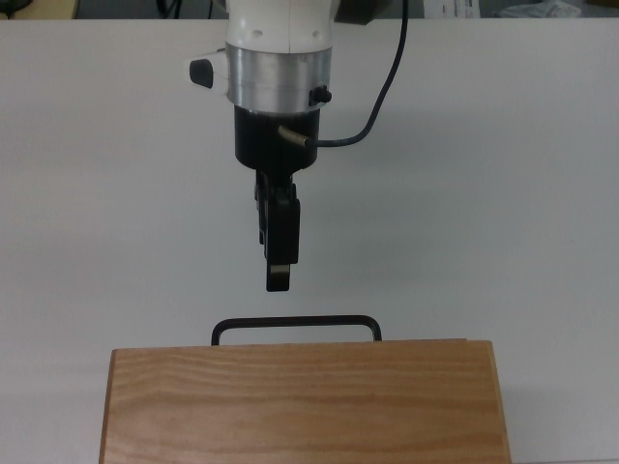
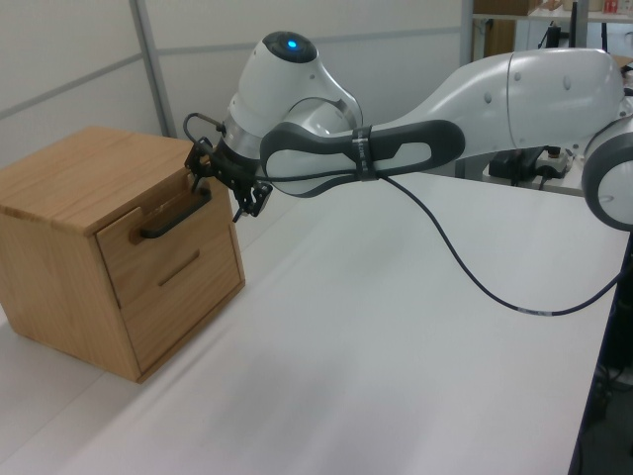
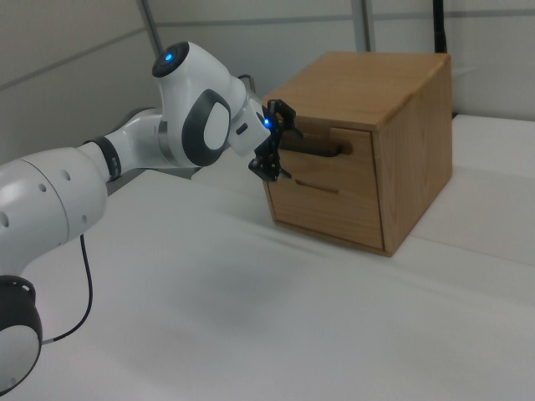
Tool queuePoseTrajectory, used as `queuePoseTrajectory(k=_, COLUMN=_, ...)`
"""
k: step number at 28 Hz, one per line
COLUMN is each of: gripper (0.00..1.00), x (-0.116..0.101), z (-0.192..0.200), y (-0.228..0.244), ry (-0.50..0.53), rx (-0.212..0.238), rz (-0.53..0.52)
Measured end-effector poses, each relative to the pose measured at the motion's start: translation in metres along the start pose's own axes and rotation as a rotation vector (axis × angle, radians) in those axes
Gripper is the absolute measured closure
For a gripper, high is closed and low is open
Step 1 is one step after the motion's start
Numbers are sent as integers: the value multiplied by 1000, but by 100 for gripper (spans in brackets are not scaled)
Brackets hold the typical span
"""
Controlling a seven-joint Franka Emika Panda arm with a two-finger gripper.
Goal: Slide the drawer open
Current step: 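Move the open gripper toward the black handle of the upper drawer, then close the gripper around the black drawer handle, then pull the handle outward, sliding the upper drawer out of the cabinet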
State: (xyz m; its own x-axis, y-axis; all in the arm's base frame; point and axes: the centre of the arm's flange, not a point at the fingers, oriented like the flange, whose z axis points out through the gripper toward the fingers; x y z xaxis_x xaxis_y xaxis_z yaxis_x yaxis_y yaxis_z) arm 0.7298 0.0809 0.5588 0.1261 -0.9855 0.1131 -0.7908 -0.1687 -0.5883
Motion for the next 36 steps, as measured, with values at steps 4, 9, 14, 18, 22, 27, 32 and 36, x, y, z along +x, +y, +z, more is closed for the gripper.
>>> queuePoseTrajectory(k=4, gripper=14, x=3, z=3, y=-5, ry=7, rx=12, rz=-2)
queuePoseTrajectory(k=9, gripper=21, x=4, z=15, y=-7, ry=12, rx=11, rz=-4)
queuePoseTrajectory(k=14, gripper=28, x=3, z=37, y=-5, ry=23, rx=0, rz=-8)
queuePoseTrajectory(k=18, gripper=28, x=0, z=51, y=-5, ry=29, rx=11, rz=-17)
queuePoseTrajectory(k=22, gripper=30, x=-5, z=60, y=-5, ry=31, rx=21, rz=-25)
queuePoseTrajectory(k=27, gripper=46, x=-10, z=60, y=-8, ry=33, rx=33, rz=-29)
queuePoseTrajectory(k=32, gripper=54, x=-16, z=56, y=-11, ry=30, rx=43, rz=-28)
queuePoseTrajectory(k=36, gripper=67, x=-16, z=53, y=-14, ry=30, rx=51, rz=-27)
